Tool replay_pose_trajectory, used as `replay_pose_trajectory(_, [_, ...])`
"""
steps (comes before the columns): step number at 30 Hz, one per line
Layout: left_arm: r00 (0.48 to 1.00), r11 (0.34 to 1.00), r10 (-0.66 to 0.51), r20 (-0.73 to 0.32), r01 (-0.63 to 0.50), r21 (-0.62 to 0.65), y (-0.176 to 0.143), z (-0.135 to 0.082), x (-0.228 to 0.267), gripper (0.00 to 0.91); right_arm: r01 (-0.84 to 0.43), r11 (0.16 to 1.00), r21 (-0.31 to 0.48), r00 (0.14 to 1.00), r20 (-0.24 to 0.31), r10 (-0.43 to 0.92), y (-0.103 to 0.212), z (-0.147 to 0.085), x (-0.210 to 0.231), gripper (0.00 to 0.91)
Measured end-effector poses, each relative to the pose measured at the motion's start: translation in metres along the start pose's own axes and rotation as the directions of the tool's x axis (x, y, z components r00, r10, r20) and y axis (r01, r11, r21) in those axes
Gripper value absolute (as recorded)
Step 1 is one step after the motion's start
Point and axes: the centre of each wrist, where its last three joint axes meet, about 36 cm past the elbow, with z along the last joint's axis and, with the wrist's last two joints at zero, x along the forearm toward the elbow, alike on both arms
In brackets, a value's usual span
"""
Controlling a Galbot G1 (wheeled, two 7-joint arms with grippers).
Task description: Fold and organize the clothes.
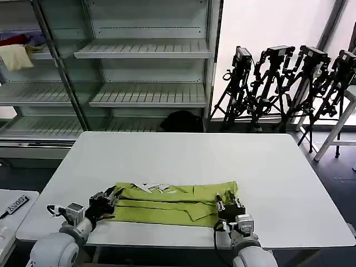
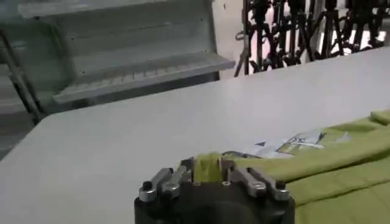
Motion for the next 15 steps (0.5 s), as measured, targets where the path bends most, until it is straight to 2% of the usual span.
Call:
replay_pose_trajectory(10, [0.997, 0.997, -0.064, 0.033, 0.062, 0.053, -0.01, 0.008, 0.007, 0.907, -0.106, 0.985, 0.139, 0.994, 0.026, 0.104, -0.012, 0.007, 0.002, 0.907])
replay_pose_trajectory(15, [0.995, 0.992, -0.102, 0.021, 0.1, 0.079, -0.017, 0.016, 0.009, 0.907, -0.145, 0.98, 0.135, 0.988, 0.066, 0.137, -0.018, 0.003, 0.003, 0.907])
